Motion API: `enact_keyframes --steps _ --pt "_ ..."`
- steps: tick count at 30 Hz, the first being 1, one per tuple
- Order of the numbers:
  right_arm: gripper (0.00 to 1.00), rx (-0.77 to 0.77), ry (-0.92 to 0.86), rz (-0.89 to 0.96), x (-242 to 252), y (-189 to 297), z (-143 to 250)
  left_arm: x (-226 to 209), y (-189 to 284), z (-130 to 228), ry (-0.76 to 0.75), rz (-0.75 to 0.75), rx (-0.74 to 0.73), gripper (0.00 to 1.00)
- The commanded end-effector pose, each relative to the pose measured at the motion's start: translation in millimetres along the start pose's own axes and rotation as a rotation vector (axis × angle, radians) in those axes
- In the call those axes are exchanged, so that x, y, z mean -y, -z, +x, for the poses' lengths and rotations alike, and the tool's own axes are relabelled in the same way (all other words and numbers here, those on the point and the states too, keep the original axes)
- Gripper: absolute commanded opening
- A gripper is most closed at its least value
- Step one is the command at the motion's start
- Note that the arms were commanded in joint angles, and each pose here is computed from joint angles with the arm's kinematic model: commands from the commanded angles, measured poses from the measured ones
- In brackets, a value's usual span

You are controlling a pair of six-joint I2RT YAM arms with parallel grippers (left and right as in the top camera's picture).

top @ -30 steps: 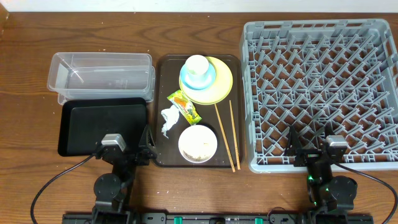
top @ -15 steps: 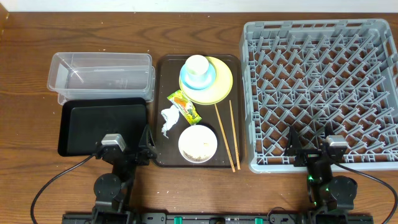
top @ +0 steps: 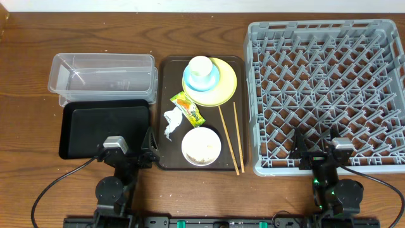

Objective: Sort waste into correct bins and load items into the dishwasher rack
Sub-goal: 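Move the left gripper from rest toward the white tissue on the brown tray, then grasp the crumpled white tissue with the left gripper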

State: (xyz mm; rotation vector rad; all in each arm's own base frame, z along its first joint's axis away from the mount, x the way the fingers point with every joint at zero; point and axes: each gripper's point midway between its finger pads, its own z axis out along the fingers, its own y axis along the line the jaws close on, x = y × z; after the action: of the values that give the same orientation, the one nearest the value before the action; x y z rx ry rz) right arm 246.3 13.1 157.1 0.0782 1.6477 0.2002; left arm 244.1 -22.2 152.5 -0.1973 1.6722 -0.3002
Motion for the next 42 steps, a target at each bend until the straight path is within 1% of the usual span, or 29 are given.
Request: enact_keyframes --steps 1,8,13,20,23,27,31,33,36,38,42 --pt "0.99 -0.005 0.014 0.014 3.2 -0.1 1.6 -8.7 -0.5 14.0 -0.021 -0.036 -0.043 0.98" --pt "0.99 -0.005 0.014 0.013 3.2 -0.1 1.5 -8.1 -0.4 14.0 -0.017 -0.033 -0.043 0.98" --pt "0.99 -0.005 0.014 0.014 3.2 -0.1 1.6 -7.1 1.7 11.6 0.044 -0.037 -0.053 0.98" --pt "0.99 -0.005 0.014 0.014 3.2 -0.1 1.6 4.2 15.9 6.8 0.063 -0.012 -0.146 0.98" --pt "0.99 -0.005 0.013 0.013 3.2 -0.1 1.6 7.1 25.8 -2.6 0.062 -0.027 -0.187 0.98" --pt "0.99 -0.005 0.013 0.014 3.2 -0.1 1.6 15.2 37.4 -28.3 0.06 -0.049 -0.247 0.98" --pt "0.99 -0.005 0.014 0.013 3.2 -0.1 1.6 24.7 39.1 -50.4 0.036 -0.078 -0.376 0.98" --pt "0.99 -0.005 0.014 0.013 3.2 -0.1 1.6 31.1 37.0 -56.8 0.015 -0.088 -0.492 0.98" --pt "0.99 -0.005 0.014 0.014 3.3 -0.1 1.6 38.6 30.6 -62.7 0.028 -0.124 -0.684 0.98" --pt "0.99 -0.005 0.014 0.013 3.2 -0.1 1.6 50.4 19.0 -68.0 0.05 -0.098 -0.764 0.98" --pt "0.99 -0.005 0.014 0.013 3.2 -0.1 1.6 62.6 -1.9 -58.4 0.093 -0.068 -0.908 0.98"
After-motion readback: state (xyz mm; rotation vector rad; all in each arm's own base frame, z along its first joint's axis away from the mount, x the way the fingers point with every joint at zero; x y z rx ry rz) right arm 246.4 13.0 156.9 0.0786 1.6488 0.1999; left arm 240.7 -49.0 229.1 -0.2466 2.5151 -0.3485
